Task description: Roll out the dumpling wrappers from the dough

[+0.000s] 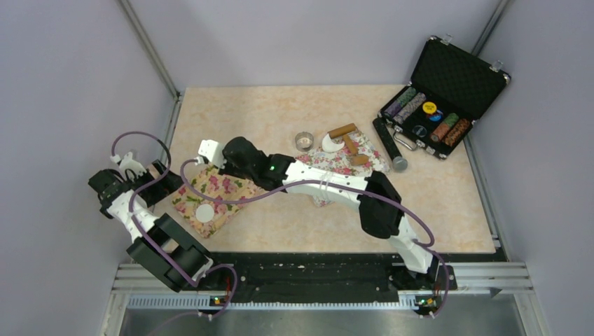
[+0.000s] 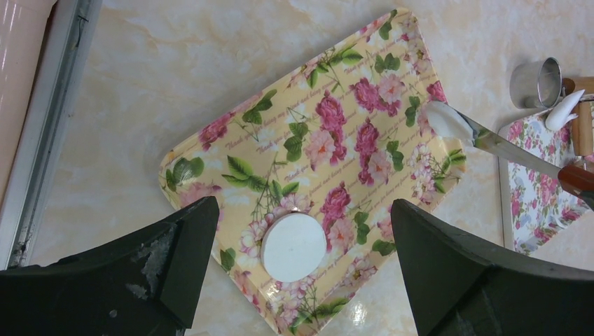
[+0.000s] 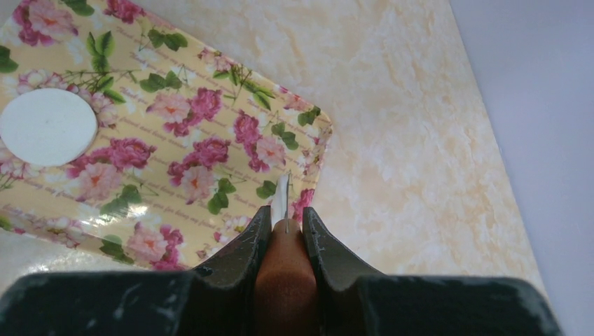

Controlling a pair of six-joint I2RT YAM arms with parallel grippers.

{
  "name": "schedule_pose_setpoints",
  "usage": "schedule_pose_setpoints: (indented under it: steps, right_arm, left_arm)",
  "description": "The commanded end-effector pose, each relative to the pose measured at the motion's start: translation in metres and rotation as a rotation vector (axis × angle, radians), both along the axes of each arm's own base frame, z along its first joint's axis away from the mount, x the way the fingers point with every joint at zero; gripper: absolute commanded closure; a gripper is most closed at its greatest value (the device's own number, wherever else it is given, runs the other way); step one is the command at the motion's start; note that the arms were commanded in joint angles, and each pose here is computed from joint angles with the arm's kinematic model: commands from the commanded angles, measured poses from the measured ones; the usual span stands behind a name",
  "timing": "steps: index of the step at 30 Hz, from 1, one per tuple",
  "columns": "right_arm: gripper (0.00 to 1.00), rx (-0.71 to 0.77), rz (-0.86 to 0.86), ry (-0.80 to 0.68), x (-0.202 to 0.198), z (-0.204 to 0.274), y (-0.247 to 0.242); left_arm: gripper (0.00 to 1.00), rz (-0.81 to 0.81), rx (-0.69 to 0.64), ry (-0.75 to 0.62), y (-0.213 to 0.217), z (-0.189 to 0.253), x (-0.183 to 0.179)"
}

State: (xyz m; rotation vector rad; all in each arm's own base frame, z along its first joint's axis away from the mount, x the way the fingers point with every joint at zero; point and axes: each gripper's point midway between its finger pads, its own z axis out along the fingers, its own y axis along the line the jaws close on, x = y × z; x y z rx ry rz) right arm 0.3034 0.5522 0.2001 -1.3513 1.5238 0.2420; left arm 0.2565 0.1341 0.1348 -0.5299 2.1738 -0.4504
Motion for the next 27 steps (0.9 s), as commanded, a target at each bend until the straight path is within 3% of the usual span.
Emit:
schedule_pose_setpoints:
  steps: [1, 27]
  right_arm:
    - [1.0, 0.07, -0.015, -0.083, -0.001, 0.04, 0.001]
    - [1.0, 0.036, 0.14, 0.135, -0.063, 0.002, 0.015]
  left_arm:
    - [0.02, -0.017, 0.017, -0.046, 0.001, 0.007, 0.004]
    - [0.02, -0.019, 0.014, -0.05, 0.001, 0.007, 0.004]
